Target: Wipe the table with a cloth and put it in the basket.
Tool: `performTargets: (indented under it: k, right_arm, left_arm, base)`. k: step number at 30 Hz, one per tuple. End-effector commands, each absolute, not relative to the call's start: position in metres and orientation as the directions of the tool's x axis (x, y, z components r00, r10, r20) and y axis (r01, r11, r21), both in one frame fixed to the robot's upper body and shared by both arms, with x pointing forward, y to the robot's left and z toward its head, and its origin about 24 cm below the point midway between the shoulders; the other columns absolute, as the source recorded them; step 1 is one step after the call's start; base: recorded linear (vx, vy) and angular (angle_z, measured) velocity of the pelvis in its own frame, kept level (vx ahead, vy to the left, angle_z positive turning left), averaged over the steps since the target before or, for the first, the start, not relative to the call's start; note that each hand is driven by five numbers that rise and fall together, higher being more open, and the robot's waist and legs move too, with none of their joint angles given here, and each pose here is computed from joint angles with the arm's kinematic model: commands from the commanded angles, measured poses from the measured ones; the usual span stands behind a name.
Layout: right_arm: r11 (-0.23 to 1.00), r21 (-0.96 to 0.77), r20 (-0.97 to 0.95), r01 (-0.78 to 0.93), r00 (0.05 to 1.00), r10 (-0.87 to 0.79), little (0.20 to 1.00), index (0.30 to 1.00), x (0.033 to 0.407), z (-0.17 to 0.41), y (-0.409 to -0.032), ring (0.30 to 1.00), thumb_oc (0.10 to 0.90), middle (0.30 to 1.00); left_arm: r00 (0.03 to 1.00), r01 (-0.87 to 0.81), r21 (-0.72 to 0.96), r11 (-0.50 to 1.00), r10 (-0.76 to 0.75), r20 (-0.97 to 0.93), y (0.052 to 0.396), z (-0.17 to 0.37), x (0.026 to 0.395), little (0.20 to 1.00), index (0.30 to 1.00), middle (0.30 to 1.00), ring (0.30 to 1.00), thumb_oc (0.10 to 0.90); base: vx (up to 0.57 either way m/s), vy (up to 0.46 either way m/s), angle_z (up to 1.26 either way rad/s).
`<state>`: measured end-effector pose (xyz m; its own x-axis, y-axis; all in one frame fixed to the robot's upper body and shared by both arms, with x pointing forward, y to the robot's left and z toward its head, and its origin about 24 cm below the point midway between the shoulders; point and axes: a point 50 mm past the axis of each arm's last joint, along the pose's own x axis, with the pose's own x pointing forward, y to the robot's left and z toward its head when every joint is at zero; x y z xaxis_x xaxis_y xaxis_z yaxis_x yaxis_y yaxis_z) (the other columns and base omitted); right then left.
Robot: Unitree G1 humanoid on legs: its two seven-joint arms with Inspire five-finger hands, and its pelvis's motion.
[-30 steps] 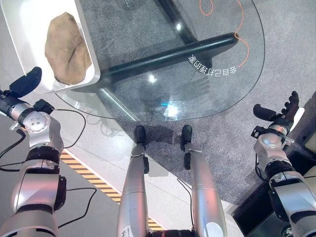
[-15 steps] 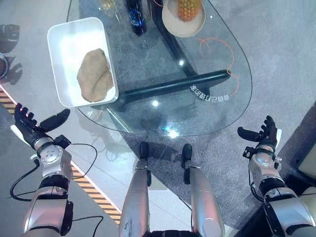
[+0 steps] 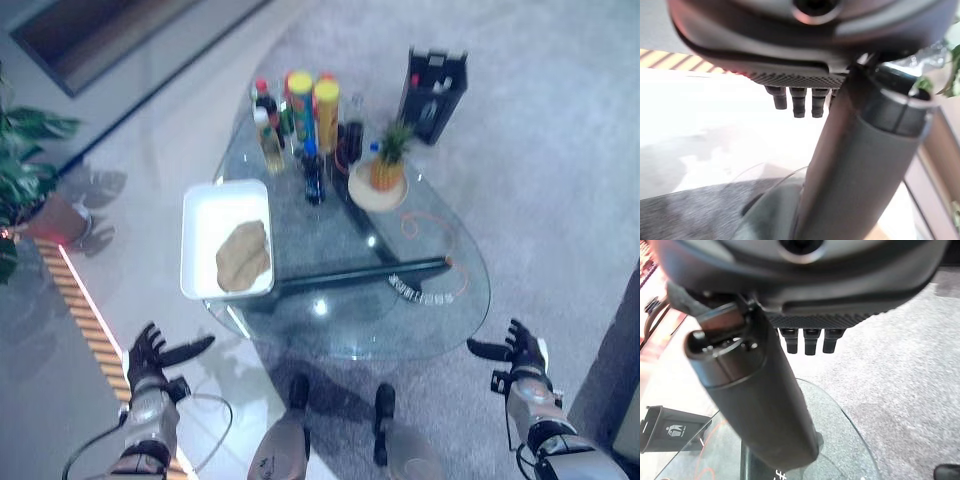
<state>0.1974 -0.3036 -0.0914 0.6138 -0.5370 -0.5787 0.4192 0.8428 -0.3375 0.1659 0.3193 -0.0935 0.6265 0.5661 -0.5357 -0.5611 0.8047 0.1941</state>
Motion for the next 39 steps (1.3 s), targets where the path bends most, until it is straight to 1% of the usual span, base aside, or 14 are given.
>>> performTargets:
  k: [1,7,11,12,17,20,26,32,39]
  right_arm:
    - [0.827,-0.411,-0.598,0.383,0.572,-0.562,0.900,0.900,0.178,-0.097,-0.314,0.900,0.800,0.900]
    - [0.861,-0.440,-0.713,0.255,0.484,-0.508,0.900,0.900,0.149,-0.122,-0.297,0.900,0.800,0.900]
    - [0.867,-0.442,-0.750,0.230,0.436,-0.498,0.900,0.900,0.138,-0.129,-0.294,0.900,0.800,0.900]
    - [0.872,-0.444,-0.772,0.206,0.407,-0.489,0.900,0.900,0.131,-0.132,-0.292,0.900,0.800,0.900]
    - [0.879,-0.450,-0.805,0.157,0.356,-0.475,0.900,0.900,0.118,-0.137,-0.292,0.900,0.800,0.900]
    - [0.884,-0.459,-0.821,0.094,0.336,-0.462,0.900,0.900,0.109,-0.142,-0.287,0.900,0.800,0.900]
    - [0.886,-0.458,-0.832,0.064,0.319,-0.453,0.900,0.900,0.103,-0.144,-0.286,0.900,0.800,0.900]
    - [0.889,-0.457,-0.854,0.031,0.265,-0.448,0.900,0.900,0.092,-0.148,-0.284,0.900,0.800,0.900]
    - [0.893,-0.449,-0.864,0.000,0.256,-0.434,0.900,0.900,0.088,-0.149,-0.283,0.900,0.800,0.900]
  left_arm:
    - [0.640,-0.476,0.260,0.840,0.534,-0.553,0.323,-0.096,0.161,0.900,0.900,0.900,0.900,0.800]
    - [0.555,-0.378,0.273,0.885,0.452,-0.698,0.307,-0.121,0.127,0.900,0.900,0.900,0.900,0.800]
    - [0.499,-0.346,0.277,0.896,0.426,-0.755,0.305,-0.129,0.115,0.900,0.900,0.900,0.900,0.800]
    - [0.480,-0.301,0.276,0.913,0.395,-0.783,0.301,-0.133,0.110,0.900,0.900,0.900,0.900,0.800]
    - [0.444,-0.267,0.254,0.930,0.353,-0.824,0.297,-0.137,0.103,0.900,0.900,0.900,0.900,0.800]
    - [0.421,-0.223,0.244,0.944,0.319,-0.849,0.288,-0.143,0.098,0.900,0.900,0.900,0.900,0.800]
    - [0.404,-0.214,0.243,0.946,0.312,-0.860,0.286,-0.145,0.093,0.900,0.900,0.900,0.900,0.800]
    - [0.400,-0.203,0.226,0.953,0.292,-0.869,0.282,-0.147,0.091,0.900,0.900,0.900,0.900,0.800]
    - [0.407,-0.200,0.214,0.956,0.279,-0.870,0.280,-0.147,0.091,0.900,0.900,0.900,0.900,0.800]
  base:
    - [0.16,0.004,-0.01]
    - [0.11,0.007,0.01]
    - [0.07,0.008,0.04]
    - [0.08,0.017,0.03]
    - [0.05,0.016,0.00]
    - [0.04,0.019,-0.01]
    - [0.04,0.007,0.00]
    - [0.01,0.003,0.00]
    - [0.00,0.000,0.00]
